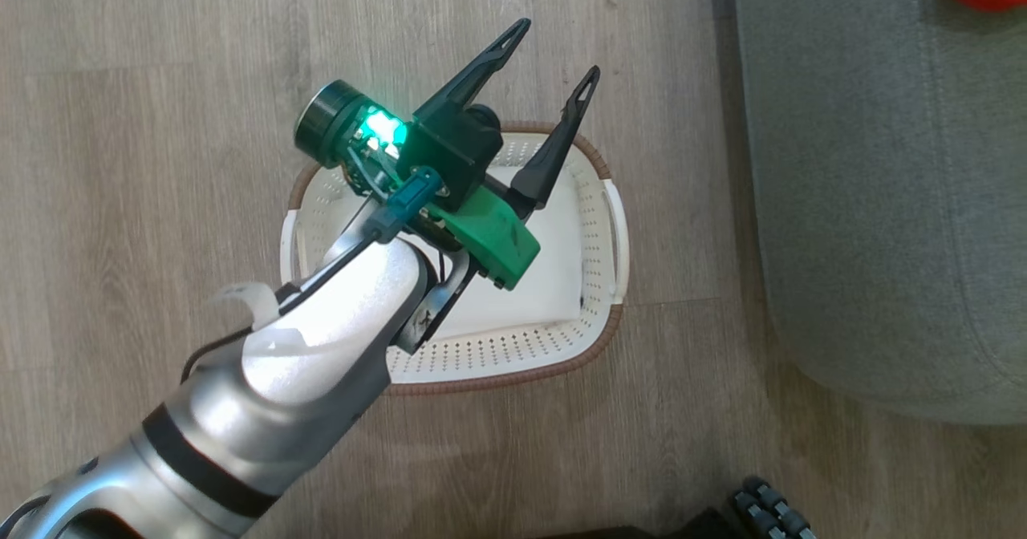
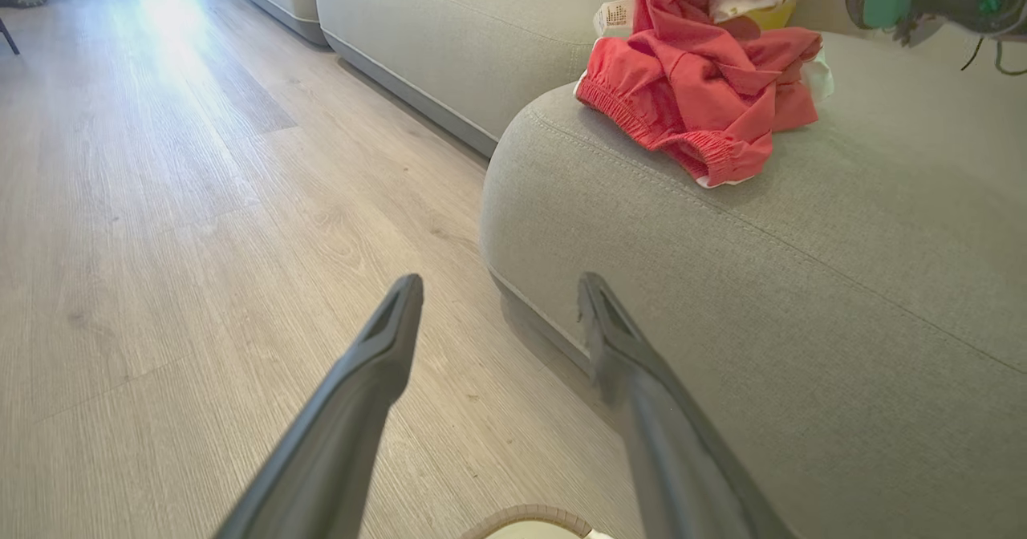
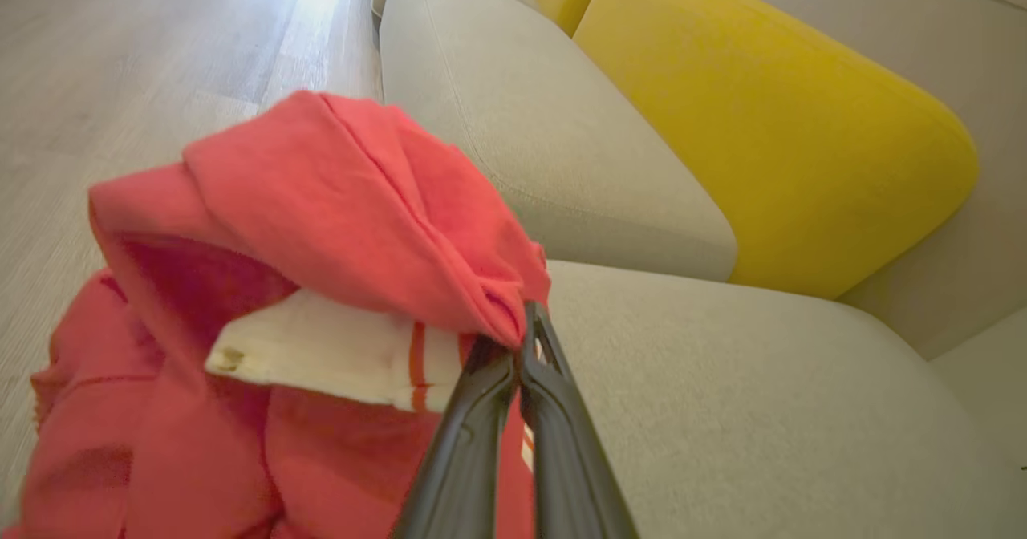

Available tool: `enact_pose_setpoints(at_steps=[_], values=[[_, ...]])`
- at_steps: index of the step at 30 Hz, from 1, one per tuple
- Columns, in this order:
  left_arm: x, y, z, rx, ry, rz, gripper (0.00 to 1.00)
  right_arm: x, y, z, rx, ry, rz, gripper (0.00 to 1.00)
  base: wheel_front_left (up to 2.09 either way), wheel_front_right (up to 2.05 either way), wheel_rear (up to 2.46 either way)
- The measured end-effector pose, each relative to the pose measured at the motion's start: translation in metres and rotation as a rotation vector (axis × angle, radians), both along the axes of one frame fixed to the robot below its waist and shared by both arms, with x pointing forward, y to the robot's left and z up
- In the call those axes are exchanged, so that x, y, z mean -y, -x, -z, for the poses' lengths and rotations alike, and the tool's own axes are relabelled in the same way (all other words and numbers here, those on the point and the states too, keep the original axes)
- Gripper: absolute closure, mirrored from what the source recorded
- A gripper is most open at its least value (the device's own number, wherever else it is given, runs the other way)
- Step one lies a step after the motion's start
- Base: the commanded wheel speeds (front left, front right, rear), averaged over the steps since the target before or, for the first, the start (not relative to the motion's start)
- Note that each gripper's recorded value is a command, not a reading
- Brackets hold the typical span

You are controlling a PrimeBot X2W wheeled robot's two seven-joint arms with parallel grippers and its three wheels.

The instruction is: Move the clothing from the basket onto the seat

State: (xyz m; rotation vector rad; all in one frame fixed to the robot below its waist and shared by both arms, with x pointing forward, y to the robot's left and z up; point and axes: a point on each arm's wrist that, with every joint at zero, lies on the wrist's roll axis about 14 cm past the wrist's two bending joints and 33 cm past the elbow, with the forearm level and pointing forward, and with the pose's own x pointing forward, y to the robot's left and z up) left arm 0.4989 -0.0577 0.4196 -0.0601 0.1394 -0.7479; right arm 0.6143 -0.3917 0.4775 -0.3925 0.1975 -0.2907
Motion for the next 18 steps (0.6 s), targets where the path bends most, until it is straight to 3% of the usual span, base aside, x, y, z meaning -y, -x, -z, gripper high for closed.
enact_pose_setpoints(at_steps=[1, 2, 3, 4, 5, 18], values=[[0.001, 0.000, -0.001, 0.003, 0.001, 0.002, 0.00, 0.001, 0.004, 0.004, -0.013, -0.006, 0.006, 0.96, 0.00, 0.00, 0.00], [0.002, 0.000, -0.003, 0.005, 0.003, 0.004, 0.00, 0.002, 0.008, 0.008, -0.026, -0.013, 0.013, 0.77, 0.00, 0.00, 0.00], [0.002, 0.001, -0.005, 0.006, 0.005, 0.004, 0.00, 0.003, 0.012, 0.012, -0.040, -0.013, 0.014, 0.55, 0.00, 0.00, 0.00], [0.002, 0.001, -0.007, 0.007, 0.007, 0.003, 0.00, 0.002, 0.016, 0.015, -0.052, -0.017, 0.016, 0.18, 0.00, 0.00, 0.00], [0.001, 0.001, -0.009, 0.011, 0.008, 0.002, 0.00, 0.002, 0.019, 0.018, -0.061, -0.024, 0.019, 0.00, 0.00, 0.00, 0.00], [-0.006, 0.021, -0.036, 0.002, 0.058, -0.040, 0.00, -0.017, 0.065, -0.004, -0.026, -0.057, -0.014, 0.00, 0.00, 0.00, 0.00]])
